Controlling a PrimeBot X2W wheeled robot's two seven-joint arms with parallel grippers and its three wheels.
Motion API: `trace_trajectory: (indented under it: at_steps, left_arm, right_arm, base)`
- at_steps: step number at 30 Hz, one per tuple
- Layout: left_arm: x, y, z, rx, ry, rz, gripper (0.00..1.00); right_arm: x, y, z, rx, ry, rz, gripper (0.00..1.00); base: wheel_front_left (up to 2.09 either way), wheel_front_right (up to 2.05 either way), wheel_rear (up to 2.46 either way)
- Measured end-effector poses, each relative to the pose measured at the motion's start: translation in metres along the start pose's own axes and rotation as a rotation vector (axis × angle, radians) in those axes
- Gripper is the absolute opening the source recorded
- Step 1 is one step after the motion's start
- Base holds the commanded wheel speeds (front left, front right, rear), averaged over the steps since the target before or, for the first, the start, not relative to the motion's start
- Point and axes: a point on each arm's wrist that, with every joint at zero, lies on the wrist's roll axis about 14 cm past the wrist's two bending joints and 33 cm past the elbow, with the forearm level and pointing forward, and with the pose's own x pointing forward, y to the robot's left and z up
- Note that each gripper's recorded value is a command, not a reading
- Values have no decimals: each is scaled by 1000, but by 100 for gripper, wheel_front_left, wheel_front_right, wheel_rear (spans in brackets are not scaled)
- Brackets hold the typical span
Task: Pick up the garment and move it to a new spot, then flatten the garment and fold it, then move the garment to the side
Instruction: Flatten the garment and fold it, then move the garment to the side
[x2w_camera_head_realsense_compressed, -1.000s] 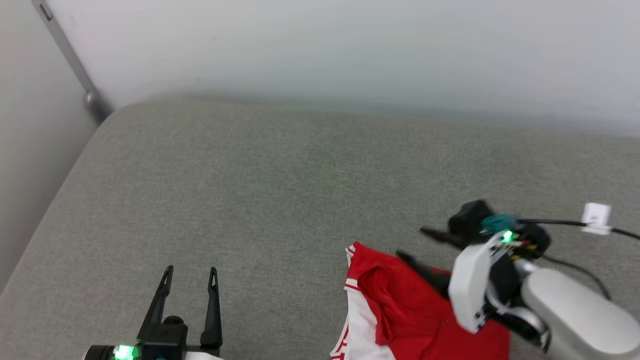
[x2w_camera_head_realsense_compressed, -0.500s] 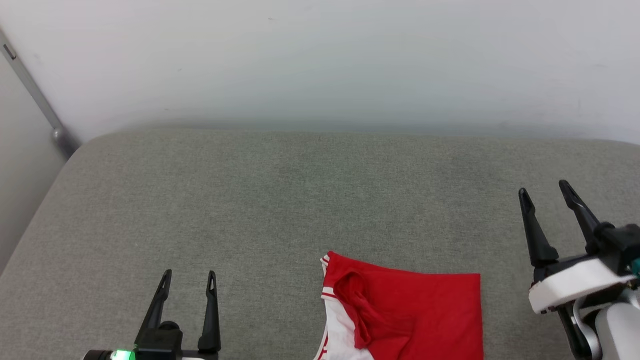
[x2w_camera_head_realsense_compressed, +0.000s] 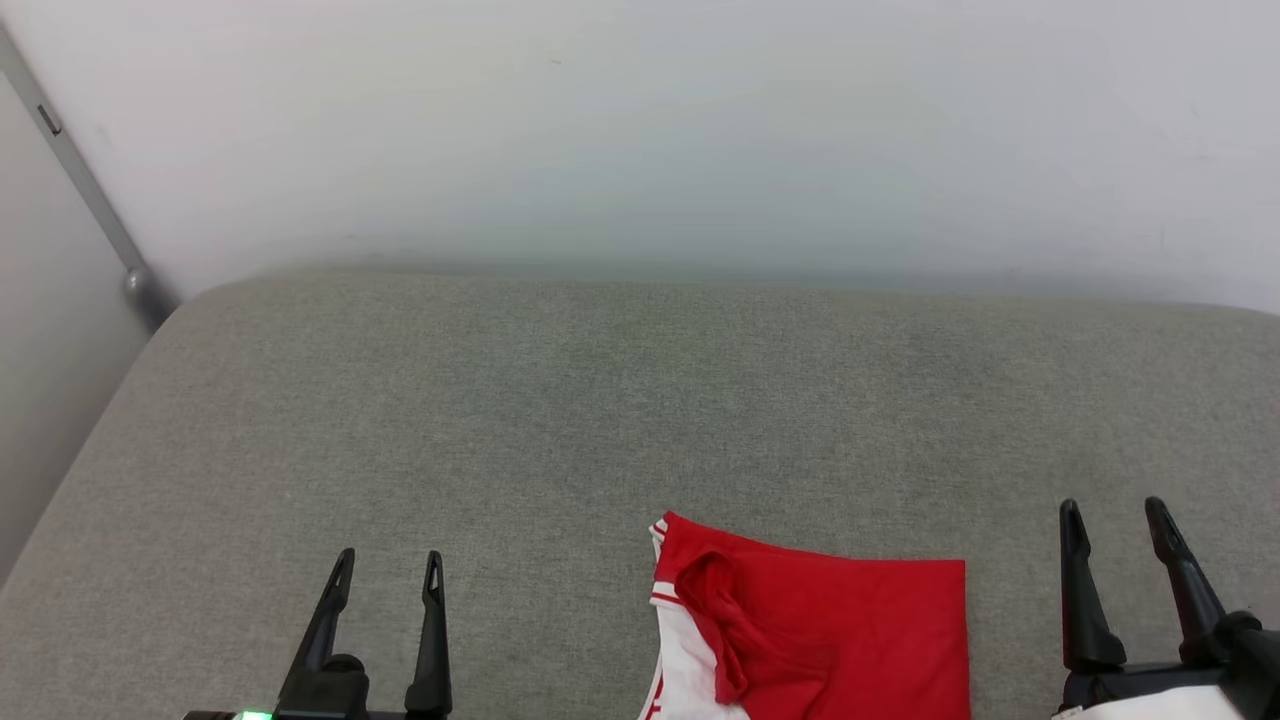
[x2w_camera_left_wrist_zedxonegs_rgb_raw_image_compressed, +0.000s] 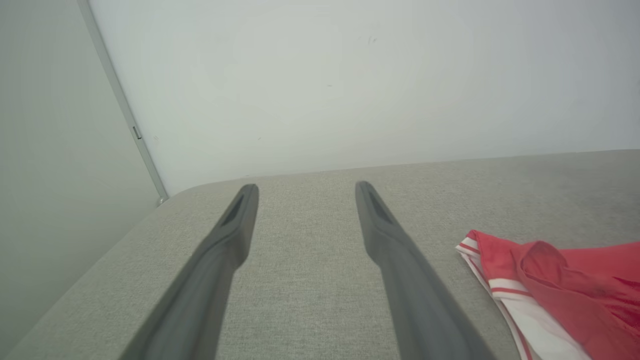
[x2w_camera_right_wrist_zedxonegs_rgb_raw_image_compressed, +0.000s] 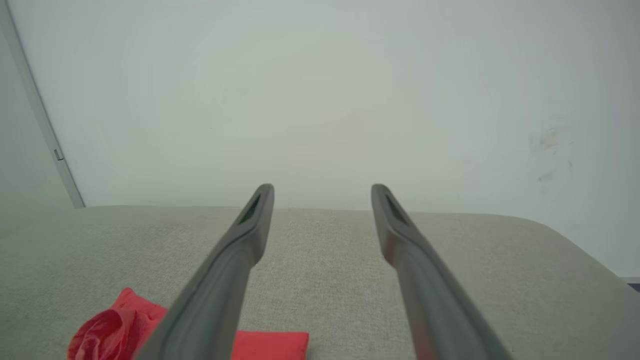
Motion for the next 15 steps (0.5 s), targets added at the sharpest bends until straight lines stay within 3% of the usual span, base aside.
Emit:
trace_trajectory:
  at_steps: [15]
  left_arm:
    - [-6, 1, 1, -33, -1, 15, 100]
  right_arm:
    - [-15, 8, -14, 39, 49, 9, 100]
  base:
    - [0, 0, 0]
